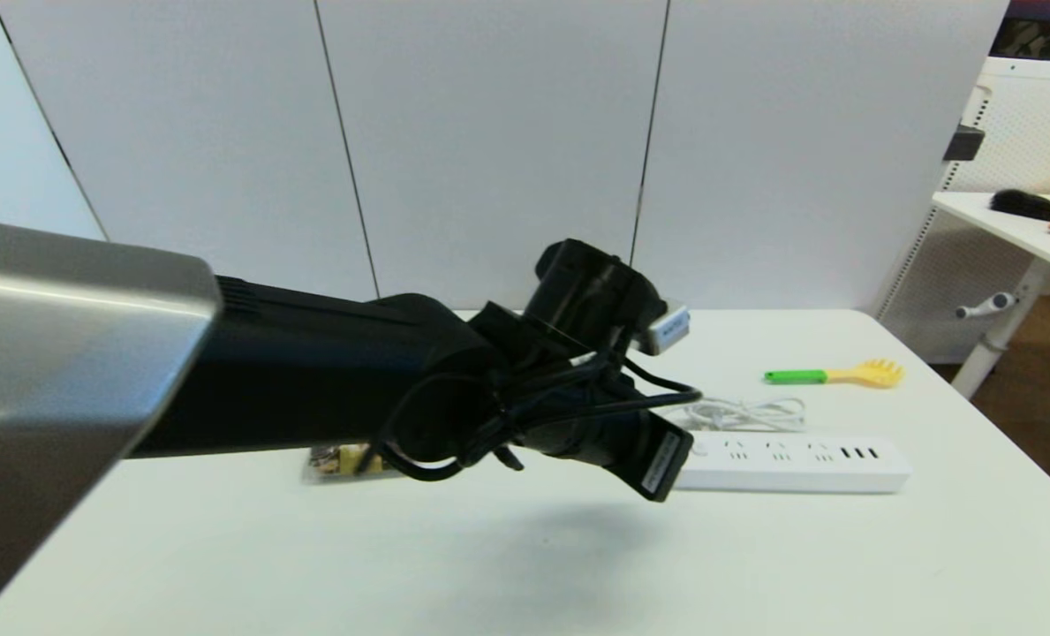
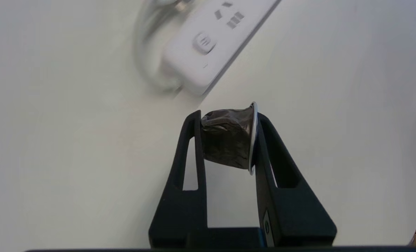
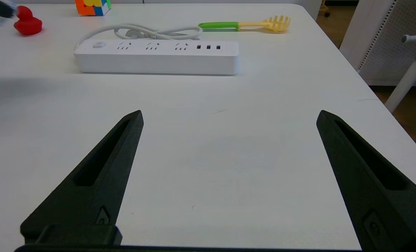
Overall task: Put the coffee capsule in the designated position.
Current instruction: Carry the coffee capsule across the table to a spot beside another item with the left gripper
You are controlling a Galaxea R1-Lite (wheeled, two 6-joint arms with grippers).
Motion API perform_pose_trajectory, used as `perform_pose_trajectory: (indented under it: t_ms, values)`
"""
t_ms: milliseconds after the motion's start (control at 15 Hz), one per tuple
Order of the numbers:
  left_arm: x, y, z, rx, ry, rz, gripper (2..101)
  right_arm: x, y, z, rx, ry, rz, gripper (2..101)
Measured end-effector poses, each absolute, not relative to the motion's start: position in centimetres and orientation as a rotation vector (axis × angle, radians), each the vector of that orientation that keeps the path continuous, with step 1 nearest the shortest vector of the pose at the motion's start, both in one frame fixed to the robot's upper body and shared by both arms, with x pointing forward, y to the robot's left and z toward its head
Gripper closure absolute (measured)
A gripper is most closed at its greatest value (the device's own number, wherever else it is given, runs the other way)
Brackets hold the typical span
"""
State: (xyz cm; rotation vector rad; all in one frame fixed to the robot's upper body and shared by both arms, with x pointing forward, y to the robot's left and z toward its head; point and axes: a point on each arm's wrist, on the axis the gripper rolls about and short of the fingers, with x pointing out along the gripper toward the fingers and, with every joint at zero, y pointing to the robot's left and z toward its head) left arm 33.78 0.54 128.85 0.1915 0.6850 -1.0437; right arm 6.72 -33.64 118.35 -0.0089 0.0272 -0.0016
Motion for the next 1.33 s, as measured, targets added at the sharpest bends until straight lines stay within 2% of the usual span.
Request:
perform_pose_trajectory:
  t_ms: [467,1000,1333]
  values:
    - [33.5,-6.1,126.1,0.182,0.653,-1.131,80.2,6.7,-33.6,118.4,-0.009,0.027,-0.002,4.3]
    - [33.8,-10.0,123.2,0.158,0.657,-1.156,80.2,6.7,-33.6,118.3,-0.009,0.028,-0.002,4.3]
    - [33.8,-10.8,122.1,0.161,0.666,-1.161,80.2,6.7,-33.6,118.3,-0.009,0.028,-0.002,4.3]
